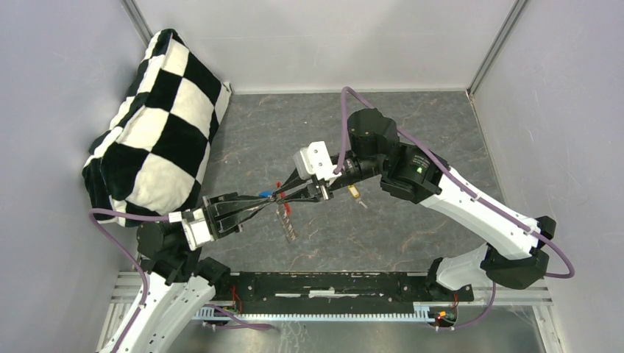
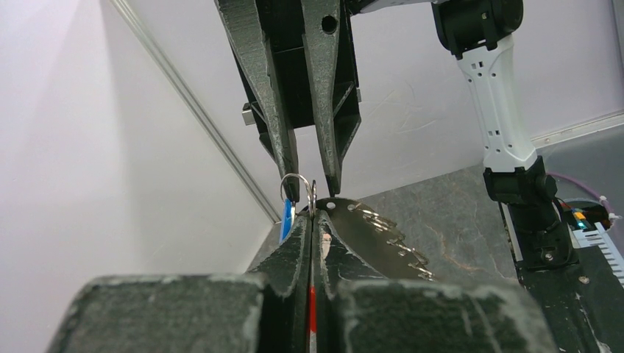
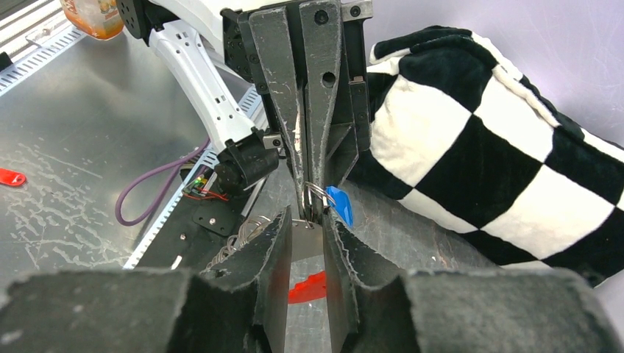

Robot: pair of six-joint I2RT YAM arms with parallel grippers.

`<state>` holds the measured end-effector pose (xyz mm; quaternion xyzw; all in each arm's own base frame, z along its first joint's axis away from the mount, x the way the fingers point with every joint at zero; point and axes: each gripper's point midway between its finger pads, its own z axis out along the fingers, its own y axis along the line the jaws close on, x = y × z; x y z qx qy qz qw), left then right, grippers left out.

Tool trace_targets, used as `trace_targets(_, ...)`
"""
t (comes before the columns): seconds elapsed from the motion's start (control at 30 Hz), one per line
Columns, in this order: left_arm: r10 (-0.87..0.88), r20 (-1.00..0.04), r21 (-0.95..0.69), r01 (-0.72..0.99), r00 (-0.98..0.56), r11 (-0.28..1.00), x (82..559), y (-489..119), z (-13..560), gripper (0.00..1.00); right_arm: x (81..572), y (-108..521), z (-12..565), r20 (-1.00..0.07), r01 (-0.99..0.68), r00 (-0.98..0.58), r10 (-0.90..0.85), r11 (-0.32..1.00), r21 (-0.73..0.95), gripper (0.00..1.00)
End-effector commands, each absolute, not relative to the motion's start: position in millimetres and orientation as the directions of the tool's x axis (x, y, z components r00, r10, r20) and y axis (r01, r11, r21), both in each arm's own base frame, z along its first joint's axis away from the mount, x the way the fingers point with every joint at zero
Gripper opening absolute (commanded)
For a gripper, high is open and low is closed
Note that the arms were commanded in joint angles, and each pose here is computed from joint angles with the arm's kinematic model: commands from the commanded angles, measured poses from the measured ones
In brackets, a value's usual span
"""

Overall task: Put the keys on the keyring
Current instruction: Insert the key onto the keyring.

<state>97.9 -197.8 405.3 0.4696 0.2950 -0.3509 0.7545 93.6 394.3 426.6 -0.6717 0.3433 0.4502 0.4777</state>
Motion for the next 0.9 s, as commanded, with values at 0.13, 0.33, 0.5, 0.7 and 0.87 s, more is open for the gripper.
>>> trace_targets(0.13, -0.268, -0.74, 0.544, 0.783, 0.617, 0.301, 84, -194, 421, 0.02, 94, 400, 443, -0.93, -0.889, 0.367, 0.002, -0.293, -0.352, 0.25)
trace_targets(0.33, -0.257, -0.744, 0.547, 0.783, 0.617, 0.298, 86, -195, 418, 0.02, 97, 399, 443, -0.931, -0.896, 0.365, -0.013, -0.277, -0.348, 0.0)
trace_targets(0.5, -0.221, -0.766, 0.532, 0.789, 0.603, 0.308, 97, -197, 412, 0.02, 102, 399, 438, -0.934, -0.91, 0.354, -0.044, -0.249, -0.333, 0.0)
trace_targets(0.7, -0.157, -0.81, 0.511, 0.811, 0.565, 0.285, 101, -198, 391, 0.22, 116, 398, 426, -0.934, -0.932, 0.335, -0.123, -0.189, -0.309, 0.0)
trace_targets(0.87, -0.078, -0.823, 0.531, 0.81, 0.563, 0.25, 96, -194, 373, 0.42, 117, 396, 420, -0.936, -0.939, 0.318, -0.151, -0.187, -0.289, 0.0)
